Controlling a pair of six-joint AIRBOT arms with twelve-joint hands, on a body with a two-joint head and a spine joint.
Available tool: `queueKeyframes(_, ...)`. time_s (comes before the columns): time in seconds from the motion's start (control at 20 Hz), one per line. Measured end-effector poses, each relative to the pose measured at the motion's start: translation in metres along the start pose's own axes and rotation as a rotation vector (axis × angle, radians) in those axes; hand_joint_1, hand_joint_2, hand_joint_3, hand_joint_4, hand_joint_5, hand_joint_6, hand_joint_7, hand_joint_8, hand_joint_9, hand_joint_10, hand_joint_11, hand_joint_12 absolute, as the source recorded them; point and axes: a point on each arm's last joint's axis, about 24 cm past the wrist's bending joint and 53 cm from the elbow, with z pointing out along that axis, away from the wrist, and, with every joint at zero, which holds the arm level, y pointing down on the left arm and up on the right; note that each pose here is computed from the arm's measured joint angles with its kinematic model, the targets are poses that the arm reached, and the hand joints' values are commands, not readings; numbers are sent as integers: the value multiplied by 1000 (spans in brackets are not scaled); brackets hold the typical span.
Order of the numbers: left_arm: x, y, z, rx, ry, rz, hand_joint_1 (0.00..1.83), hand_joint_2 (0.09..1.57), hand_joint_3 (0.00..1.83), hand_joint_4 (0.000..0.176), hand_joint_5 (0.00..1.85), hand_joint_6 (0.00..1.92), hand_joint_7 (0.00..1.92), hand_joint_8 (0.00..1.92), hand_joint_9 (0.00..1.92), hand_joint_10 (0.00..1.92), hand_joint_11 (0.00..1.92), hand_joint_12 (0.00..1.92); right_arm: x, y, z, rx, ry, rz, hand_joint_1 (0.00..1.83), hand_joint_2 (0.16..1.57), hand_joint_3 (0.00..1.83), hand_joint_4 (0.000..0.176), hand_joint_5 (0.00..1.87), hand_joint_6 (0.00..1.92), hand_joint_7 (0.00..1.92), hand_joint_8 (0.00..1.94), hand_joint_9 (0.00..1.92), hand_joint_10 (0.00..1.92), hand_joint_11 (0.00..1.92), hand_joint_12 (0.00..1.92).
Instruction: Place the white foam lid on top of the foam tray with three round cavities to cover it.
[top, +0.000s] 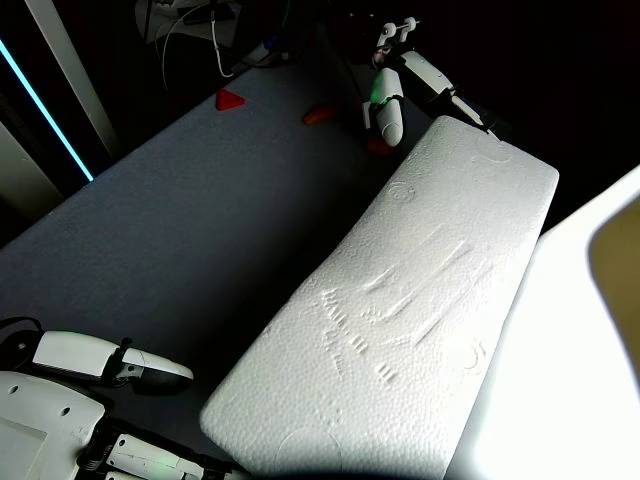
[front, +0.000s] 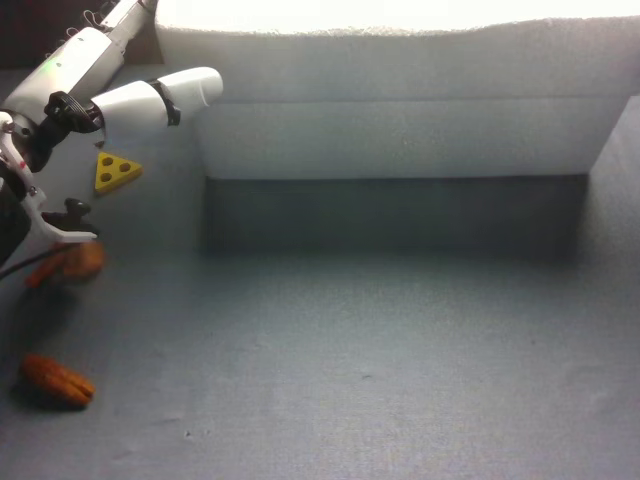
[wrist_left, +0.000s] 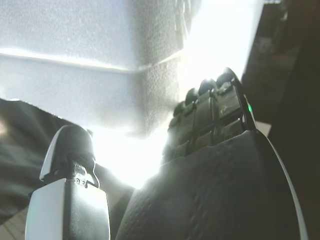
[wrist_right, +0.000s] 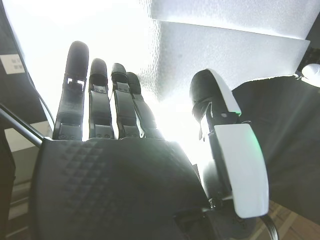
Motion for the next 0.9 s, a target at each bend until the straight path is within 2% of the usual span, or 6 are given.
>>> queueKeyframes(0.1,0,2,0,-7,2,8,473,1201,10,29,0,0,0,0,0,0,0,0,0,-1,0,5,0,2,381,1357,0,0,0,0,36,7,0,347,0,1408)
queueKeyframes(0.25,-1,0,2,-8,2,8,463,1195,6,44,0,0,0,0,0,0,0,0,-1,-2,0,7,-1,0,337,1367,2,0,0,0,1,0,0,295,0,1435)
queueKeyframes(0.3,0,0,2,-7,4,6,481,1184,0,66,0,0,0,0,0,0,0,0,-3,-2,0,7,-2,-2,354,1373,3,0,0,0,0,0,0,255,0,1435)
queueKeyframes(0.45,0,0,2,-6,7,5,510,1180,0,90,0,0,0,0,0,0,0,0,-5,-2,0,7,-6,-5,341,1376,0,0,0,0,0,0,0,58,0,1305)
queueKeyframes(0.85,0,1,4,-13,8,9,499,1159,0,84,0,0,0,0,0,0,0,0,-5,-3,0,11,-7,-7,350,1372,0,0,0,0,0,0,0,0,0,1207)
queueKeyframes(0.9,-1,2,3,-16,7,9,506,1171,2,69,0,0,0,0,0,0,10,5,-5,-4,0,14,-9,-6,366,1354,0,0,0,0,0,0,0,0,0,1260)
